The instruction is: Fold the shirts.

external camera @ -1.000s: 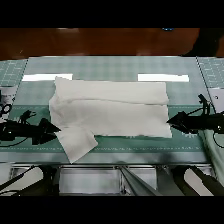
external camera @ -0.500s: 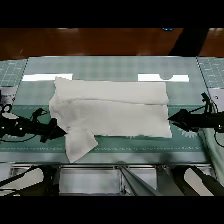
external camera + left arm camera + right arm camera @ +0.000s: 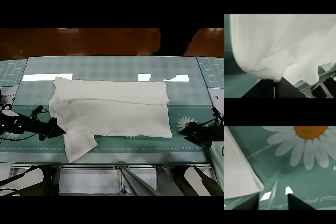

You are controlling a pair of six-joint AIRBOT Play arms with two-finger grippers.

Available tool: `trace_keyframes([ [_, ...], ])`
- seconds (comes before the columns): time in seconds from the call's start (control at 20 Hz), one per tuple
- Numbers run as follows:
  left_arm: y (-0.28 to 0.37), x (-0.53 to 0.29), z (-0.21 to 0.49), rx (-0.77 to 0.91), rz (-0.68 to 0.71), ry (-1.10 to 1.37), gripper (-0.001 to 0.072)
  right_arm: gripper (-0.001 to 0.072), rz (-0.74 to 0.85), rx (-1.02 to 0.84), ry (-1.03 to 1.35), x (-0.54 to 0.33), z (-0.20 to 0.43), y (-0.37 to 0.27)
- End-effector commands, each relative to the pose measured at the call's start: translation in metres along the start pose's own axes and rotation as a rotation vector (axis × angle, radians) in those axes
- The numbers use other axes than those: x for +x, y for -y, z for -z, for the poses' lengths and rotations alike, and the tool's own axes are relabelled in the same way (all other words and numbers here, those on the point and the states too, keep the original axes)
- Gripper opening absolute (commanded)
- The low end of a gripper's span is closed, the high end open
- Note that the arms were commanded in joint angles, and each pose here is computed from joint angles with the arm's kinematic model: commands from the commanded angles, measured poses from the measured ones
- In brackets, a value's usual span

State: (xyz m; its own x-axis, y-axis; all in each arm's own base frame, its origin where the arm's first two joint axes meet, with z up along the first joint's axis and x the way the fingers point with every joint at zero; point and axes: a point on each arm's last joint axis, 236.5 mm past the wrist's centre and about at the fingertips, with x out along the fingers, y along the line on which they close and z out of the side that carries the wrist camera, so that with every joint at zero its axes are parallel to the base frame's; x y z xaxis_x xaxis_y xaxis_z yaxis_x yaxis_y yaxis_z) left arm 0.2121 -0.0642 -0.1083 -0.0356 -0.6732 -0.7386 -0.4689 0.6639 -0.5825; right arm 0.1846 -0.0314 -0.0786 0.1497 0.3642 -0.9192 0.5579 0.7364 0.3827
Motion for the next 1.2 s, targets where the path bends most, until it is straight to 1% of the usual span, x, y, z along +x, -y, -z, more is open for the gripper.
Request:
trace_keyframes([
  [0.0,0.008,-0.001,0.002,-0.001,0.033,-0.010,0.0017,0.0412,0.022,0.031,-0.029,0.004,0.009,0.010],
  [0.1,0.013,-0.001,-0.003,-0.010,0.054,0.011,0.0017,0.0412,0.006,0.037,-0.029,0.008,0.006,0.008],
  [0.3,0.013,-0.001,-0.007,-0.011,0.051,0.028,0.0017,0.0412,-0.129,0.042,-0.090,0.021,0.006,-0.017],
  [0.5,0.012,-0.001,-0.010,-0.010,0.046,0.043,0.0017,0.0412,-0.169,0.072,-0.140,0.034,0.007,-0.021],
  [0.7,0.012,-0.001,-0.011,0.013,0.044,0.045,0.0017,0.0412,-0.170,0.023,-0.193,0.053,0.012,-0.037],
  [0.85,0.015,-0.001,-0.012,0.010,0.056,0.051,0.0017,0.0400,-0.217,-0.006,-0.127,0.061,-0.004,-0.062],
  [0.9,0.015,-0.001,-0.013,0.016,0.059,0.053,0.0017,0.0296,-0.220,-0.023,-0.125,0.063,-0.005,-0.068],
  [0.95,0.016,-0.001,-0.013,0.030,0.061,0.055,0.0017,0.0077,-0.220,-0.055,-0.125,0.063,-0.005,-0.073],
  [1.0,0.016,-0.003,-0.015,0.032,0.061,0.059,0.0017,0.0024,-0.222,-0.103,-0.126,0.061,-0.005,-0.077],
  [1.15,0.024,-0.018,-0.028,0.064,0.073,0.095,0.0016,0.0024,-0.216,-0.155,-0.139,0.052,-0.008,-0.081],
])
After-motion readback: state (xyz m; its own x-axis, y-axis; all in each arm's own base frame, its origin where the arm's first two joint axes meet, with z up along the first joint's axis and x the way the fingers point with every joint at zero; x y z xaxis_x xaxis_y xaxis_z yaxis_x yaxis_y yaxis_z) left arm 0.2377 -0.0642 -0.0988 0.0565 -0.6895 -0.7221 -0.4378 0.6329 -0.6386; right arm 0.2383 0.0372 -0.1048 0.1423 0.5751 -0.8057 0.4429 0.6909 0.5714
